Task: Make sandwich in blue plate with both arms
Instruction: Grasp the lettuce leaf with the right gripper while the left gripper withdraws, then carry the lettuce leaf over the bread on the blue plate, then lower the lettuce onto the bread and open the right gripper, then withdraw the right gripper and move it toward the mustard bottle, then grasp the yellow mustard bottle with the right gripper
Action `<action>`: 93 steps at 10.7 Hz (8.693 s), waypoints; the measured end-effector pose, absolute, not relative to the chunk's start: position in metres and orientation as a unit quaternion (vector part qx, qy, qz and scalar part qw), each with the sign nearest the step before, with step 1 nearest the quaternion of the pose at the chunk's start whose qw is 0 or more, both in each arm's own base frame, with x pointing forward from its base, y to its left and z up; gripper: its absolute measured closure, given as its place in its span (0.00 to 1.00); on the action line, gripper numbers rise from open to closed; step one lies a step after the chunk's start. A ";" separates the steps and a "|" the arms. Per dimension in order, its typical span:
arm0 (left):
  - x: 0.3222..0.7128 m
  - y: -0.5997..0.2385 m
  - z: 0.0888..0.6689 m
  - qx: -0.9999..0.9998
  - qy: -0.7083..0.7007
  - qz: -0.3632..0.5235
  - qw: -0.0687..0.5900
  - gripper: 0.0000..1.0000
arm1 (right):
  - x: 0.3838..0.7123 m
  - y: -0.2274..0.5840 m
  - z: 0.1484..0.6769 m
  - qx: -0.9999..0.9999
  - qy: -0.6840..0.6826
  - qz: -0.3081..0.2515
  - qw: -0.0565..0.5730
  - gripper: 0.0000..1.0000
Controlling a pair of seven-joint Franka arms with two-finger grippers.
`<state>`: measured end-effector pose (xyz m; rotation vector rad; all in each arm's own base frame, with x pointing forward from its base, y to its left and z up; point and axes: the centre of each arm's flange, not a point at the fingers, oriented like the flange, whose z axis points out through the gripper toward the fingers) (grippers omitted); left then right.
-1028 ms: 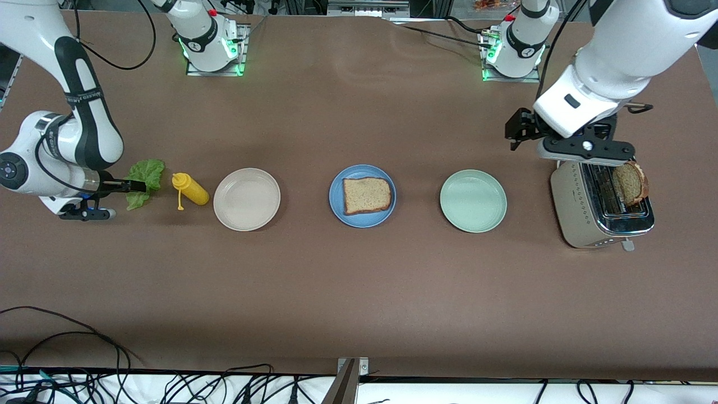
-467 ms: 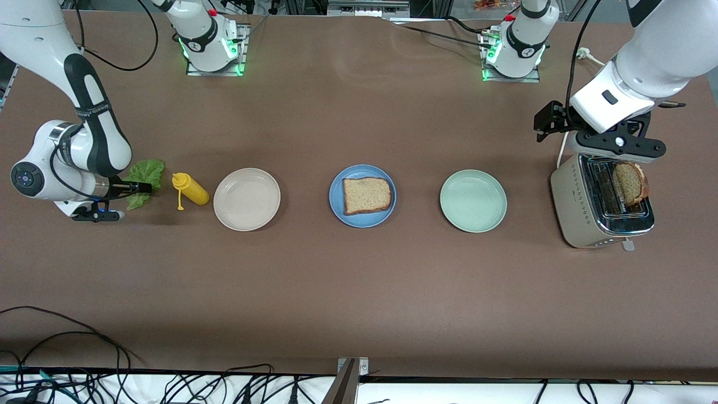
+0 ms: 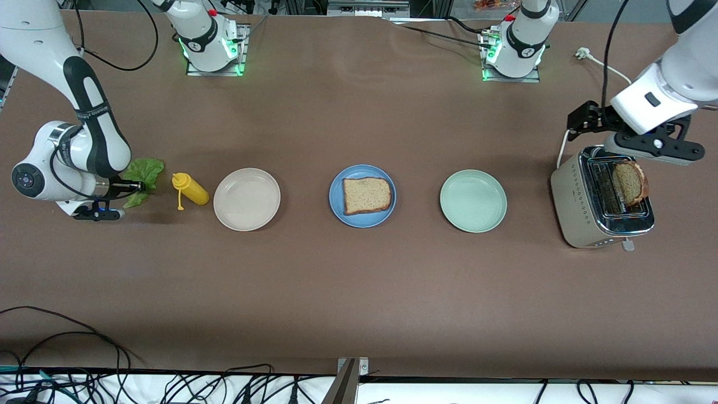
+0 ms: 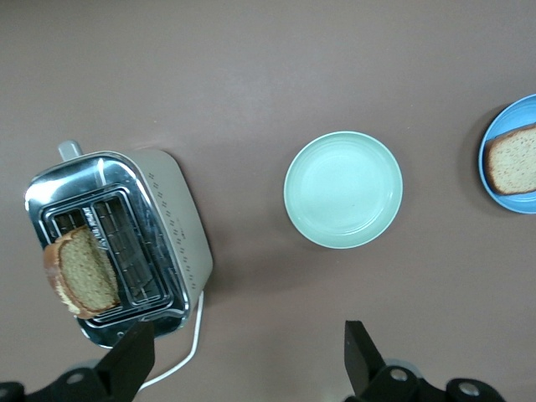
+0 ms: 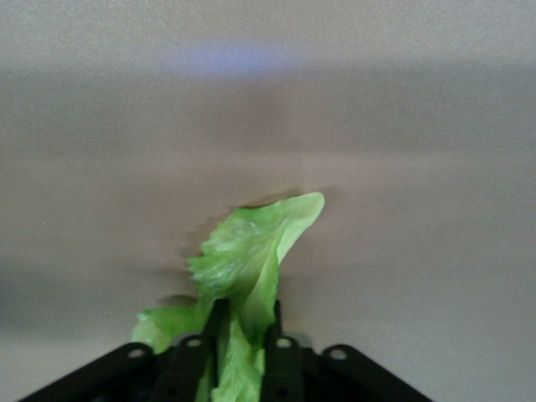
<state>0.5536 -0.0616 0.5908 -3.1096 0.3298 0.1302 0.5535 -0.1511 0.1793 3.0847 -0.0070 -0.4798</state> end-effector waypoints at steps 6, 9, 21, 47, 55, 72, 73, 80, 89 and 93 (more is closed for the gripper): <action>0.557 -0.017 0.591 -0.992 0.119 0.041 0.003 0.00 | 0.577 -0.150 0.232 0.974 -0.004 -0.227 -0.007 0.95; 0.558 -0.008 0.592 -0.993 0.115 0.038 0.003 0.00 | 0.589 -0.144 0.298 0.956 -0.006 -0.292 -0.024 0.96; 0.559 -0.009 0.592 -0.992 0.119 0.034 0.003 0.00 | 0.619 0.027 0.409 0.934 -0.104 -0.333 -0.075 0.96; 0.561 -0.013 0.594 -0.992 0.121 0.031 0.004 0.00 | 0.582 0.461 0.272 0.885 -0.406 -0.178 -0.143 0.96; 0.561 -0.015 0.594 -0.992 0.124 0.031 0.004 0.00 | 0.574 0.475 0.267 0.885 -0.407 -0.170 -0.151 0.31; 0.561 -0.032 0.594 -0.990 0.137 0.031 0.004 0.00 | 0.649 0.186 0.431 0.990 0.015 -0.091 0.108 0.00; 0.561 -0.029 0.594 -0.990 0.134 0.031 0.004 0.00 | 0.651 0.170 0.434 0.988 0.039 -0.098 0.110 0.00; 0.572 -0.005 0.579 -0.992 0.116 0.037 0.019 0.00 | 0.634 0.006 0.407 0.986 0.131 -0.100 -0.014 0.00; 0.572 -0.005 0.579 -0.993 0.114 0.037 0.010 0.00 | 0.537 -0.095 0.300 0.903 0.373 0.091 -0.192 0.00; 0.571 -0.011 0.579 -0.993 0.117 0.035 -0.001 0.00 | 0.522 -0.112 0.245 0.821 0.461 0.193 -0.274 0.00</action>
